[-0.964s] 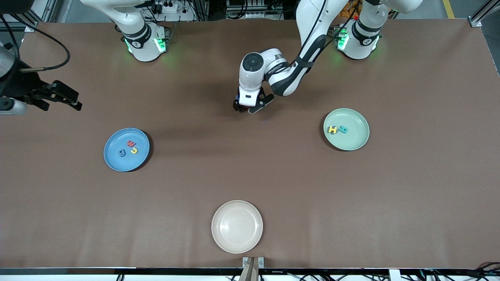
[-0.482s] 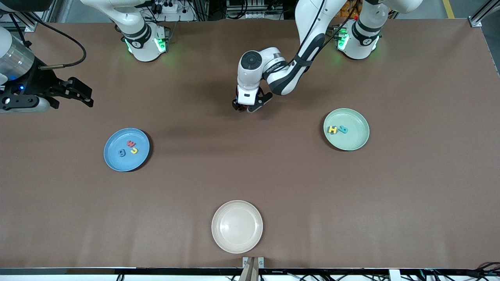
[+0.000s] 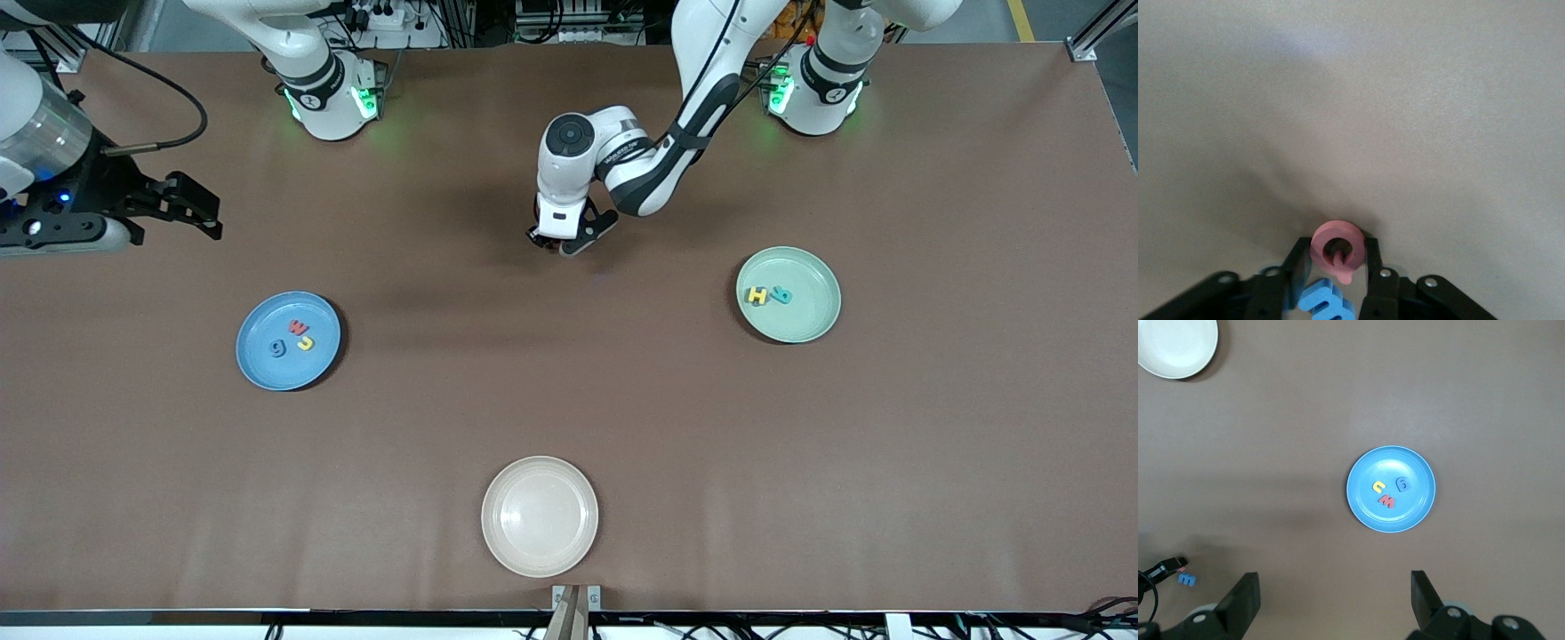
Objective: Sort upper and lower case letters into plates
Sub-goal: 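Grasp the pink Q with the left gripper while the right gripper returns, then carry the Q to the green plate while the right gripper reaches m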
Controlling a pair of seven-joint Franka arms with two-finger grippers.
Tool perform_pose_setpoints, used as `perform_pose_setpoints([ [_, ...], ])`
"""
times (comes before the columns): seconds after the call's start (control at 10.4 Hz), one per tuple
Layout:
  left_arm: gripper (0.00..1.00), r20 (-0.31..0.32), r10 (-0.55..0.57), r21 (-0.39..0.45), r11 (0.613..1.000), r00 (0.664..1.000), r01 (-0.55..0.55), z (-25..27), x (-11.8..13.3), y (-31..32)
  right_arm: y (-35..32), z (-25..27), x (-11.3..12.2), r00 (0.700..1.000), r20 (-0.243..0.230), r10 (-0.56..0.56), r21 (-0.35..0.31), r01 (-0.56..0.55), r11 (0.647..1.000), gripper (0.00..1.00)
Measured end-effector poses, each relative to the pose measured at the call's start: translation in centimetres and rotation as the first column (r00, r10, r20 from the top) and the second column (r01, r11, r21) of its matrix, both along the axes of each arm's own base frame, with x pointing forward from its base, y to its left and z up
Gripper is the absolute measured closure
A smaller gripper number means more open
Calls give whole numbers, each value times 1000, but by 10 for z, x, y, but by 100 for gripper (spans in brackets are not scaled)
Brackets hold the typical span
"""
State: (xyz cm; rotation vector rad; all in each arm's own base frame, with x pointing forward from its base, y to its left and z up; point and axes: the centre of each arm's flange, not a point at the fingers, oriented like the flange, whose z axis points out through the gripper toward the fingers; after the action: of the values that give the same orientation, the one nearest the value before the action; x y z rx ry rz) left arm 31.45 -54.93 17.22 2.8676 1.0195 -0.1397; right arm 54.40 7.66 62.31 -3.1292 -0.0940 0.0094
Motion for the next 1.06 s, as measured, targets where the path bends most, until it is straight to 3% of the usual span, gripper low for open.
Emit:
perform_pose_setpoints([
  [0.39,63,-15,-3,50,999,1000,4,0,13,7,1,1,0,1000,8,16,1,-16,1000,0],
  [1.06,63,-73,-205,145,966,976,213,44,102,74,40,-20,-7,999,-30,44,-5,-44,999,0],
])
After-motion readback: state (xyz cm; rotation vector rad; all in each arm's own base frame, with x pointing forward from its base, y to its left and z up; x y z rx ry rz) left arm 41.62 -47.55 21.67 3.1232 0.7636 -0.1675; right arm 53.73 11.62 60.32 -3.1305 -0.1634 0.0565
